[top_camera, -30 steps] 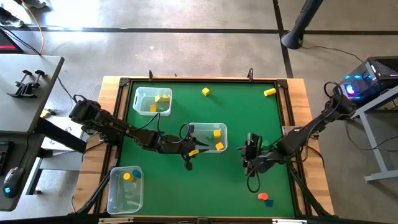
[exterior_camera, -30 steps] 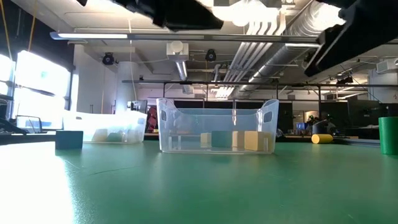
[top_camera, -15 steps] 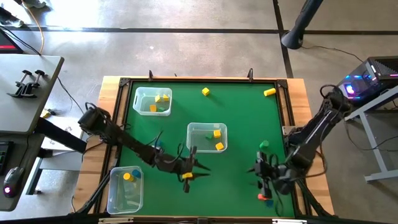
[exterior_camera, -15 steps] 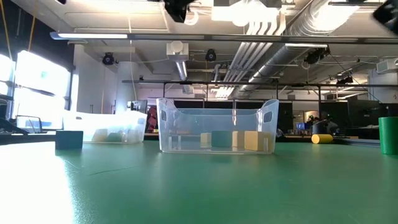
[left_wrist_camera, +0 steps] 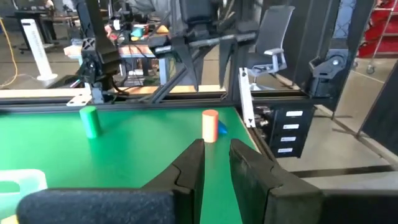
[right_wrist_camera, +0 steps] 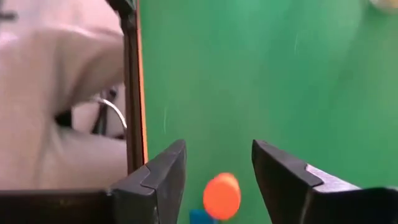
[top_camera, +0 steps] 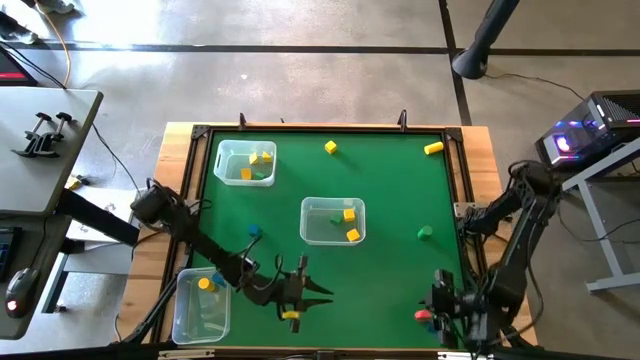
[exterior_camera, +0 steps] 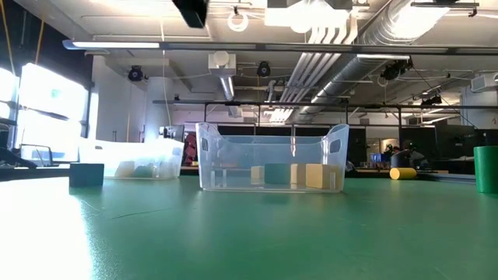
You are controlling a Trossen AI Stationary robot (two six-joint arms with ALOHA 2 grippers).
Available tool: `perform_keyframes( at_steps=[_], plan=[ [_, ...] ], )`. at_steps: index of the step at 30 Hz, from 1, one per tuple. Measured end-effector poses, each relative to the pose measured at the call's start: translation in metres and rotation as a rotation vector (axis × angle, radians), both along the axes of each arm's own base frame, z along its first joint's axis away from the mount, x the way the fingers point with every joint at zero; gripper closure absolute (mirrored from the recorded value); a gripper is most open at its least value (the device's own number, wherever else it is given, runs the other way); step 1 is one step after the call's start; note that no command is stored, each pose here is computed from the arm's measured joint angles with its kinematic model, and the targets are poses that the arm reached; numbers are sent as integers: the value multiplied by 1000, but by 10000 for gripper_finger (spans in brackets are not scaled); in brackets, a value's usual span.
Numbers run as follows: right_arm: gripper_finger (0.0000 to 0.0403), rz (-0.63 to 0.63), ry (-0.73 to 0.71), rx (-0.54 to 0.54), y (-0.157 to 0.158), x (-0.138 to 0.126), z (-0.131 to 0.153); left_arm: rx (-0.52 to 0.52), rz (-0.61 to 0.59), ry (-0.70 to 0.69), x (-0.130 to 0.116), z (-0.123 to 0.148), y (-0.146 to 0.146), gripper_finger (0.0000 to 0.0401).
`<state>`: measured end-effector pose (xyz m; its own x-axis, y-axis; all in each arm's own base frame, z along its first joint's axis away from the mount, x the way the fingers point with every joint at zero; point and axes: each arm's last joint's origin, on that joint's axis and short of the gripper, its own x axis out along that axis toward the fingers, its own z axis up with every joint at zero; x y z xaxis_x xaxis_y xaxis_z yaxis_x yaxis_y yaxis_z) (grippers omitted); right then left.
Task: Sort blocks by size
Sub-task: Put the orange cylindrical block into the bottom left transparent bin
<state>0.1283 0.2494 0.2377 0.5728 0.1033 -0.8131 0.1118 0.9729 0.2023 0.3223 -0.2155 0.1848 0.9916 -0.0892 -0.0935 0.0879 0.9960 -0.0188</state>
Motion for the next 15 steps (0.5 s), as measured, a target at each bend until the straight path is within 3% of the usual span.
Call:
perform_keyframes(
  at_steps=[6, 15],
  plan=[
    [230, 27, 191, 22, 20, -7, -21, 28, 42, -4, -1, -3, -16, 341],
    [215, -81, 248, 27, 30, -16, -40, 25, 48, -11, 5, -1, -19, 341]
  ],
)
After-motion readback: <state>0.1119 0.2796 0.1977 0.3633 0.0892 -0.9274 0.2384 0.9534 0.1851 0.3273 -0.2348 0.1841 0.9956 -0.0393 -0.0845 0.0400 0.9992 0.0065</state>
